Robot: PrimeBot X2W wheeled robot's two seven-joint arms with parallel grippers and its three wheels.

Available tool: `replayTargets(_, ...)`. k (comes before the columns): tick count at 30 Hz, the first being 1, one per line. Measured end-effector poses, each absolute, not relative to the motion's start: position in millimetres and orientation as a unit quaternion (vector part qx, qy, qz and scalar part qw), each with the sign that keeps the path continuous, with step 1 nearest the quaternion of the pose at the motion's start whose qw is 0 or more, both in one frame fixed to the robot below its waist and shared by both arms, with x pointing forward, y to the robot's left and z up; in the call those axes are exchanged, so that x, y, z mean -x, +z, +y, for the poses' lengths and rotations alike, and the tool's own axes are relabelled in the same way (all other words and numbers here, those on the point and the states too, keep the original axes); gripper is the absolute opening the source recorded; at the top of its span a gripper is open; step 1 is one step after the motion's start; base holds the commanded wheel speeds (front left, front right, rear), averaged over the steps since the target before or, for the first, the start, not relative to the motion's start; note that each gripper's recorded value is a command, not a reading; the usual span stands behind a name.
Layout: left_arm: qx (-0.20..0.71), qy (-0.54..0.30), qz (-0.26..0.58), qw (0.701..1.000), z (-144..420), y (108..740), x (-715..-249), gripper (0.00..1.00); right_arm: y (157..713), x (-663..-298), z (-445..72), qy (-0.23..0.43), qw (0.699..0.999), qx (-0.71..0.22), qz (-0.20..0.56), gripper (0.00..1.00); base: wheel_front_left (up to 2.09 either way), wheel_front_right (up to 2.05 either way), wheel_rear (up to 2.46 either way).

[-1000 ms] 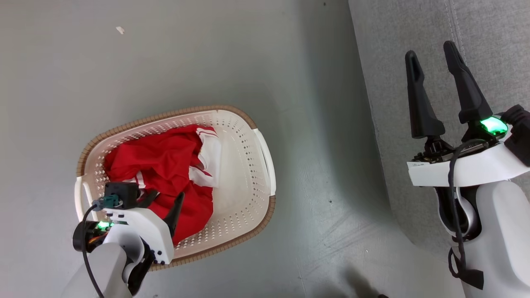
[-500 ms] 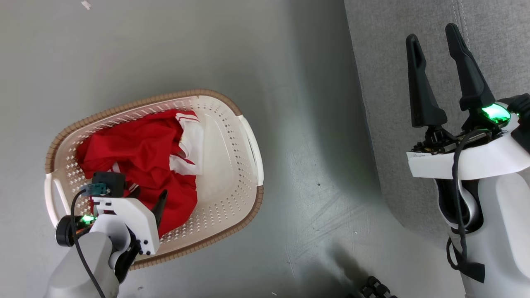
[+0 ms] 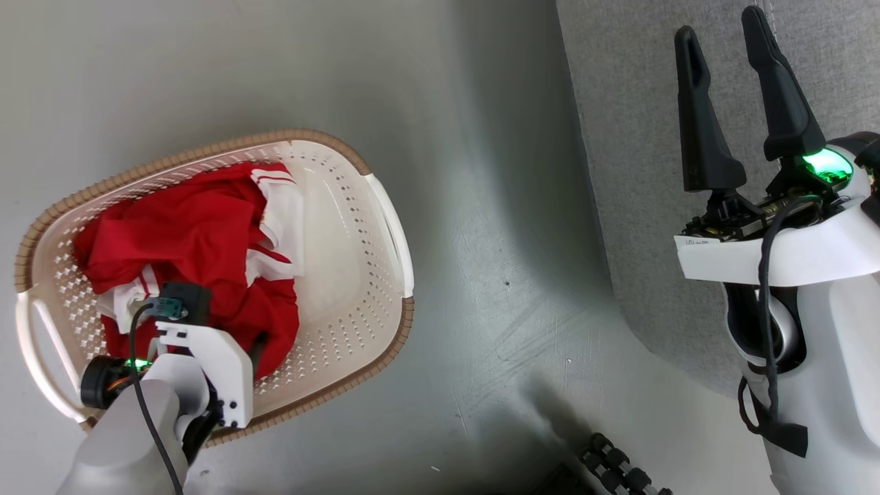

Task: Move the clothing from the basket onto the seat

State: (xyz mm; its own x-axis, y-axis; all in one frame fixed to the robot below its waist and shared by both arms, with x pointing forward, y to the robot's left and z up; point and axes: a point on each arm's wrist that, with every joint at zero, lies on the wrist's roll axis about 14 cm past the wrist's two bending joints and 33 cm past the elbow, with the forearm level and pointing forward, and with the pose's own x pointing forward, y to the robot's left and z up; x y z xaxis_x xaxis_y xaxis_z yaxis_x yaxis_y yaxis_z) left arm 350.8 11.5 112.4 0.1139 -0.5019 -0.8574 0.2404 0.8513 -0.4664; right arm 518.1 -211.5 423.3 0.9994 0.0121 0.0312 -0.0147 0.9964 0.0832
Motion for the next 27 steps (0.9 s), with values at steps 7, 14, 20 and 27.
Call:
replayTargets(7, 0.078, -0.260, 0.629, 0.728, 16, 99, -350, 1.00, 416, -517, -216, 0.001, 0.999, -0.042, -0.006, 1.00, 0.00, 0.00, 0.00)
replayTargets(14, 0.043, -0.275, 0.658, 0.700, 20, 90, -335, 1.00, 419, -522, -214, 0.007, 0.999, -0.040, -0.013, 1.00, 0.00, 0.00, 0.00)
replayTargets(20, 0.044, -0.276, 0.658, 0.700, 18, 93, -336, 0.00, 422, -524, -214, 0.007, 0.999, -0.039, -0.017, 1.00, 0.00, 0.00, 0.00)
replayTargets(27, 0.056, -0.275, 0.646, 0.710, 10, 100, -347, 0.00, 426, -524, -216, 0.004, 0.999, -0.040, -0.022, 1.00, 0.00, 0.00, 0.00)
